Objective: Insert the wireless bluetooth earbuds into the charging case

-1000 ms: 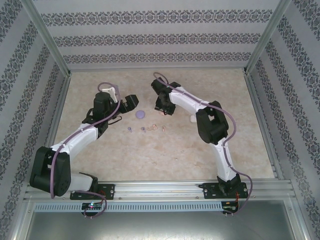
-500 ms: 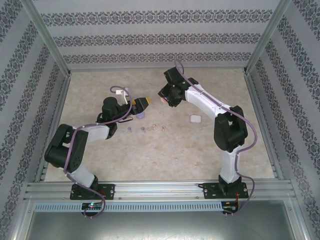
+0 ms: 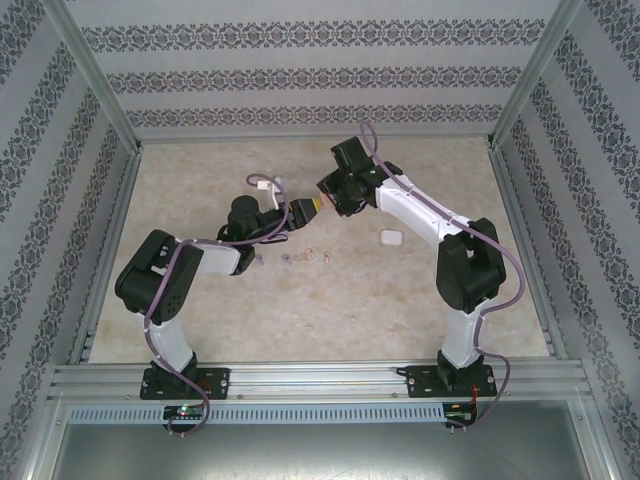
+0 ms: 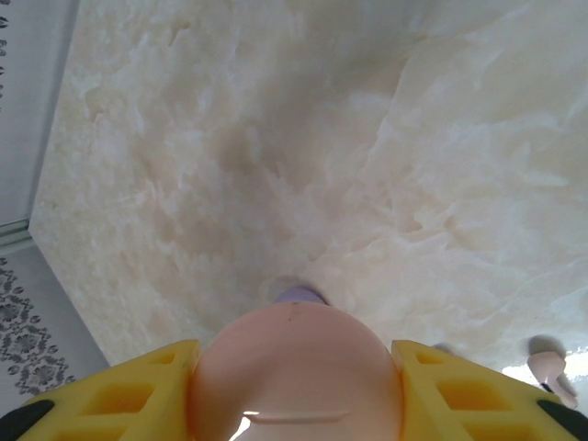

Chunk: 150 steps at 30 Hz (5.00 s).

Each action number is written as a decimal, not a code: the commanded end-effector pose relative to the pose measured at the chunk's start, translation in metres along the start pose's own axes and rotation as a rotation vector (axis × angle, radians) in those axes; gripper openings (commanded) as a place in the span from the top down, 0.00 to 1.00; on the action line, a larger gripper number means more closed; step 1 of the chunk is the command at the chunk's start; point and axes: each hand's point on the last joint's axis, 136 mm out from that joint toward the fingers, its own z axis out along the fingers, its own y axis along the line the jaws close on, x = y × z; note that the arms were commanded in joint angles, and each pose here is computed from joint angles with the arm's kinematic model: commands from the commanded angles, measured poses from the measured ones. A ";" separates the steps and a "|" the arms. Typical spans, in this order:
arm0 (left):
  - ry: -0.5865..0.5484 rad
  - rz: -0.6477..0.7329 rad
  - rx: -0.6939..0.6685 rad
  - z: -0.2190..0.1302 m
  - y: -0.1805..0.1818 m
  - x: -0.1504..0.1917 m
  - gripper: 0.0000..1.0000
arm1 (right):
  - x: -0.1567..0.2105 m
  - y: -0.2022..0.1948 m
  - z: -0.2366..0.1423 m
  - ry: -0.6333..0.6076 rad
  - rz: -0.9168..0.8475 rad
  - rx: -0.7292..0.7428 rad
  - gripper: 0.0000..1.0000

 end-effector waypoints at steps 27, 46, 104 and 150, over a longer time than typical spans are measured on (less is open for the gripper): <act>-0.088 0.040 0.044 0.032 -0.007 -0.019 0.53 | 0.019 0.018 -0.020 0.025 -0.017 -0.074 0.52; -0.099 0.028 0.058 0.035 -0.006 -0.021 0.89 | 0.025 0.023 -0.019 0.041 -0.013 -0.093 0.52; 0.282 0.257 0.241 -0.002 -0.104 -0.026 1.00 | -0.005 -0.036 -0.058 0.049 -0.763 -0.547 0.40; 0.255 0.241 0.294 -0.004 -0.114 -0.028 1.00 | 0.016 0.013 -0.122 0.063 -0.806 -0.782 0.55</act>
